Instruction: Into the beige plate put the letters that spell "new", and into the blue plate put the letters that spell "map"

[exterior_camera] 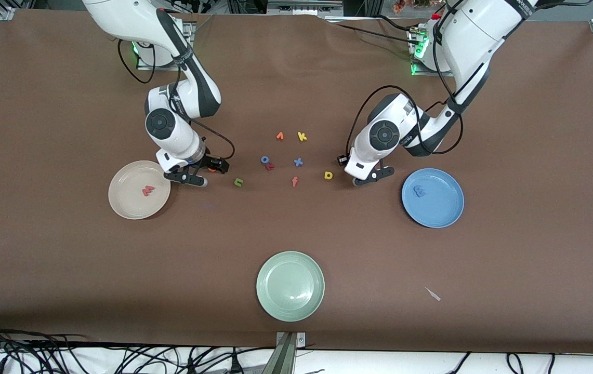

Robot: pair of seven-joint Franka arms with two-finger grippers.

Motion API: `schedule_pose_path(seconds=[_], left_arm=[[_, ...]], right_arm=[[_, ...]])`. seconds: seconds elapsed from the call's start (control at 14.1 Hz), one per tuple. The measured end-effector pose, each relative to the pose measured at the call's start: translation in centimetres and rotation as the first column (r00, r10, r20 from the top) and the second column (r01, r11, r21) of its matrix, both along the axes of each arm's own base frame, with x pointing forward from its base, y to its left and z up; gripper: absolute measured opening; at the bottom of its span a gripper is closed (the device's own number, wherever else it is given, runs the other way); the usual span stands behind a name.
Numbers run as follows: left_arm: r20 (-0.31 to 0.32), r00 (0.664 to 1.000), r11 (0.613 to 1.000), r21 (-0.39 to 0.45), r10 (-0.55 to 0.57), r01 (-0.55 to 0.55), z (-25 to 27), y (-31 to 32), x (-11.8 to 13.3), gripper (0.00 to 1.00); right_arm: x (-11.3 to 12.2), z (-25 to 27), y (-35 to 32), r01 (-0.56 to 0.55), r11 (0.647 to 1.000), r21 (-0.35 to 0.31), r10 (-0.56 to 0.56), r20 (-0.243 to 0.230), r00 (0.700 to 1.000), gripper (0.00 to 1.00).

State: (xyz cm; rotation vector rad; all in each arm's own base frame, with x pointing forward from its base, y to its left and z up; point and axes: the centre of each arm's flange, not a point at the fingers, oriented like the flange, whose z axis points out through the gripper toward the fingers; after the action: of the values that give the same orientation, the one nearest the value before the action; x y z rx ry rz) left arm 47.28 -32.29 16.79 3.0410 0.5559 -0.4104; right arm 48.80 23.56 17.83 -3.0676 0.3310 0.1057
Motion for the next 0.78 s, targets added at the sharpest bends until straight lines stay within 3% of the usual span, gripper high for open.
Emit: schedule_pose_path(seconds=[0.07,0.14,0.28,0.36,0.5,0.64,0.71,0.78], left_arm=[[0.003,1.000,1.000,-0.001,0.002,-0.002,0.0,0.0,0.1,0.44],[0.003,1.000,1.000,-0.001,0.003,-0.003,0.0,0.1,0.1,0.44],[0.008,1.000,1.000,-0.002,0.007,-0.007,0.3,0.3,0.5,0.28],[0.010,1.000,1.000,0.001,0.009,-0.009,0.5,0.4,0.6,0.28],[-0.008,1.000,0.999,0.032,0.002,-0.002,1.8,0.9,1.1,0.28],[-0.041,0.999,0.996,0.075,-0.035,0.039,4.1,1.8,2.1,0.28],[-0.052,0.997,0.994,0.086,-0.064,0.069,5.5,2.6,2.8,0.28],[-0.055,0.994,0.991,0.088,-0.096,0.101,6.9,3.7,3.6,0.28]], right_arm=[[-0.1,-0.3,0.1,-0.002,1.000,-0.003,0.002,-0.005,1.000,0.88],[-0.2,-0.5,0.1,-0.003,1.000,-0.005,0.003,-0.009,1.000,0.88],[-0.3,-0.7,0.0,-0.003,1.000,-0.007,0.003,-0.012,1.000,0.71],[-0.2,-0.6,0.0,-0.001,1.000,-0.007,0.001,-0.010,1.000,0.62],[-0.2,-0.6,0.0,-0.001,1.000,-0.007,0.001,-0.010,1.000,0.57],[-0.2,-0.3,0.1,-0.001,1.000,-0.004,0.001,-0.006,1.000,0.38],[-0.2,-0.3,0.1,-0.001,1.000,-0.004,0.001,-0.006,1.000,0.38],[-0.1,-0.2,0.0,0.000,1.000,-0.003,0.000,-0.005,1.000,0.32]])
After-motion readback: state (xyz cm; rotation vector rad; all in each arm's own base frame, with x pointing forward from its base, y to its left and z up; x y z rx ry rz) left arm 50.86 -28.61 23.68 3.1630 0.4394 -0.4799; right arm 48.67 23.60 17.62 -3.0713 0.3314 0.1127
